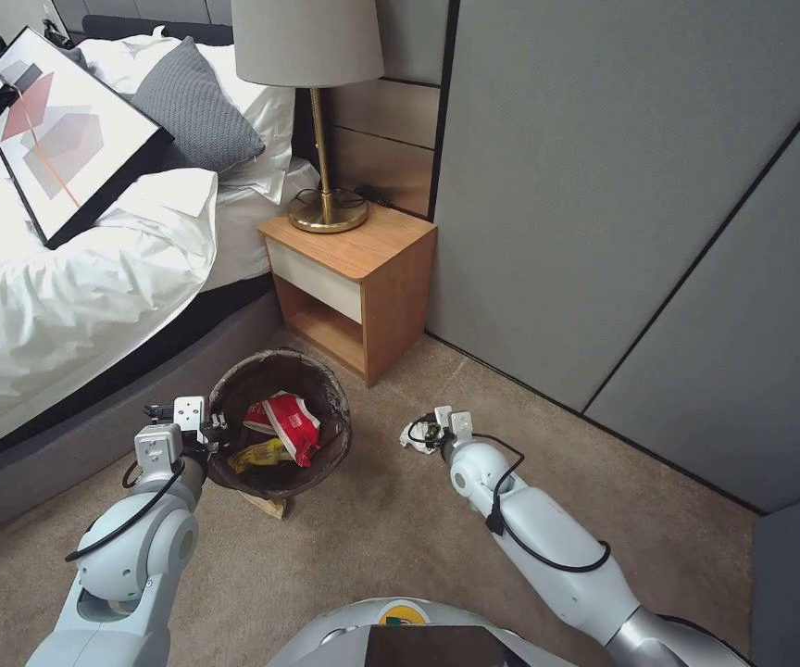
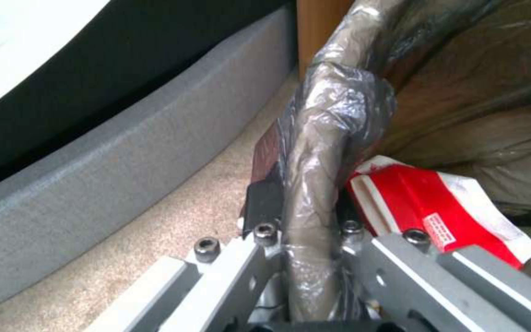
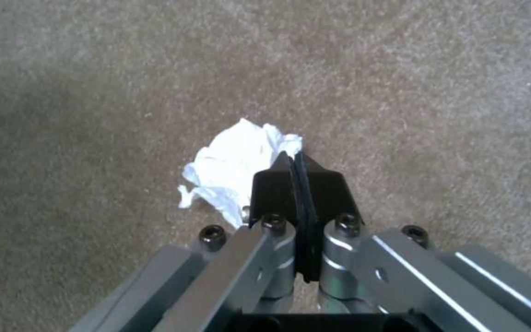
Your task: Pick up the trash bin, then pick up the garbage from the floor and place it into the trash bin.
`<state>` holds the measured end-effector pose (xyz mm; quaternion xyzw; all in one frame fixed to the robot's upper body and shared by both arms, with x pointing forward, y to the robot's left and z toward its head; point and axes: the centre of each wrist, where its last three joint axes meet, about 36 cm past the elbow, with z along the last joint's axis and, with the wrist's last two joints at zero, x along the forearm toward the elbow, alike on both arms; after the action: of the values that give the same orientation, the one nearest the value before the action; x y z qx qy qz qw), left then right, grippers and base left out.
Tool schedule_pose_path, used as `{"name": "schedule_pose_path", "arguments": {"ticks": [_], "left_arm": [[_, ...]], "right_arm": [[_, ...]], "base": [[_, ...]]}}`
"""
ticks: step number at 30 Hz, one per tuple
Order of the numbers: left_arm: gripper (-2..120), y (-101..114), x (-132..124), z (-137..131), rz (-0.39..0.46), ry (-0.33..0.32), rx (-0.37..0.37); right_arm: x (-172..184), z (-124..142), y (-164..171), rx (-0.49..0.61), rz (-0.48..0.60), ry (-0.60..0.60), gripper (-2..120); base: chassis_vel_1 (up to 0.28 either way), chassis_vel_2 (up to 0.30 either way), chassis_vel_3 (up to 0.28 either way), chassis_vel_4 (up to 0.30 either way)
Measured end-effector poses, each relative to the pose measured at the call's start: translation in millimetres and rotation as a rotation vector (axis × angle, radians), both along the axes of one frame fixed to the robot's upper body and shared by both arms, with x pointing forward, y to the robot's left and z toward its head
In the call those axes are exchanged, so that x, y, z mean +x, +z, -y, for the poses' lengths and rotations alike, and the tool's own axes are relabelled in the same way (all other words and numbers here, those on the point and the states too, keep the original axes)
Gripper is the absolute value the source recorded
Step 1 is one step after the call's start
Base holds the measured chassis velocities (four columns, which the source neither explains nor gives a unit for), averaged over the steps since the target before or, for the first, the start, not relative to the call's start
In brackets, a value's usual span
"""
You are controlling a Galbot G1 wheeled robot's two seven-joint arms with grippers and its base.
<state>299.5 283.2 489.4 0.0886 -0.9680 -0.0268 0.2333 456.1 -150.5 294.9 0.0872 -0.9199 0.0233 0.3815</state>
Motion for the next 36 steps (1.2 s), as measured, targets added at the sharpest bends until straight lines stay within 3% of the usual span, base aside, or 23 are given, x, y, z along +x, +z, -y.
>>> {"name": "schedule_pose_path", "arguments": {"ticks": [5,16,30,36], "left_arm": [[0,0.1,-0.3,-0.5,-0.001,0.001,0.003],[0,2.1,-1.3,0.6,0.003,-0.004,0.007],[0,2.1,-1.1,0.4,0.001,-0.012,0.012],[0,1.2,-0.7,0.5,-0.002,-0.014,0.012]], "right_arm": [[-2.2,4.8,2.0,-0.005,0.004,-0.005,3],[1.1,-15.6,-7.8,-0.006,-0.013,0.007,46],[-4.5,-18.2,-6.2,-0.016,0.004,0.009,96],[-3.6,-19.9,-7.6,-0.019,-0.001,0.014,100]], "base": [[0.000,0.000,0.000,0.000],[0.000,0.000,0.000,0.000],[0.000,0.000,0.000,0.000],[0.000,0.000,0.000,0.000]]}}
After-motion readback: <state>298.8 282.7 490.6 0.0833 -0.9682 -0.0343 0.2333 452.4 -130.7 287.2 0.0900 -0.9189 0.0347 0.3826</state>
